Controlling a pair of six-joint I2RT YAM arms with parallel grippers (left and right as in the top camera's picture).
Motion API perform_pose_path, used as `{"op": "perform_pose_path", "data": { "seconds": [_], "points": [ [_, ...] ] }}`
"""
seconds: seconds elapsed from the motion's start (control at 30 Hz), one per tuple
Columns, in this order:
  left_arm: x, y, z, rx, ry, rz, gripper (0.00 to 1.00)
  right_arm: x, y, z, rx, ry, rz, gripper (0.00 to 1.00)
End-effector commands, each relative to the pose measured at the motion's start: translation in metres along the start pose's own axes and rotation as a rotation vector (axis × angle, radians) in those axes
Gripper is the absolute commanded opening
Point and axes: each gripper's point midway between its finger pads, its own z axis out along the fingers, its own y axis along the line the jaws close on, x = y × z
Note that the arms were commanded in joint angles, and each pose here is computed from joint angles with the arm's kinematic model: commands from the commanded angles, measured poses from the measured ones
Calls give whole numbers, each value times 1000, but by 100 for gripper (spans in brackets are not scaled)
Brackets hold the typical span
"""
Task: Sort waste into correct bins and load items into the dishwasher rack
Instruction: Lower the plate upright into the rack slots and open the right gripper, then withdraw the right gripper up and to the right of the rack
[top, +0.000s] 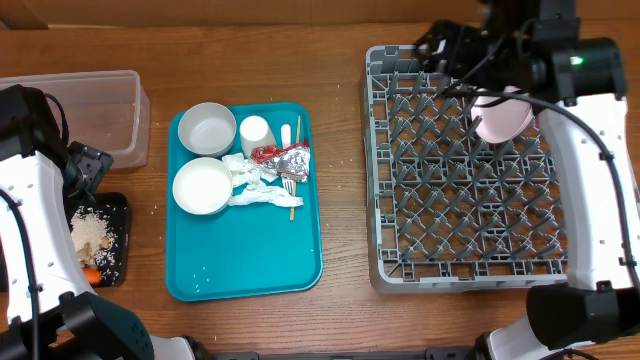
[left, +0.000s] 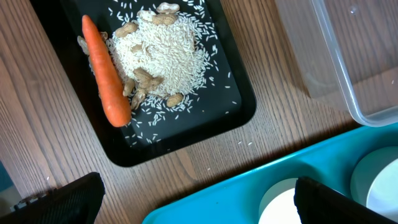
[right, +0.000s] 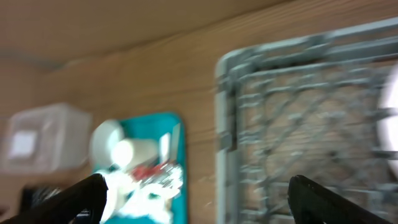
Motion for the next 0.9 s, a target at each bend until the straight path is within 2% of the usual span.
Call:
{"op": "perform_pose_path", "data": {
  "seconds": [0.0, 0.1, 0.2, 0.5, 0.67, 0.73, 0.87],
  "points": [
    [0, 1, 1, -13, -5, -6, 100, 33, 33, 24, -110, 121, -31, 96],
    [0, 2, 1, -13, -5, -6, 100, 55, 48, 47, -109, 189, -74, 96],
    [0, 2, 1, -13, -5, -6, 100, 79, 67, 76, -90, 236, -191, 96],
    [0, 2, 1, -13, -5, -6, 100, 137, 105, 160, 22, 274, -383, 99],
    [0, 2, 1, -13, -5, -6, 100, 160, 102, 192, 87, 306, -347, 98],
    [0, 1, 1, -13, -5, -6, 100, 159, 99, 193, 113, 298, -313, 95],
    [0, 1, 1, -13, -5, -6, 100, 143, 102, 177, 110, 265, -277, 94]
  ]
}}
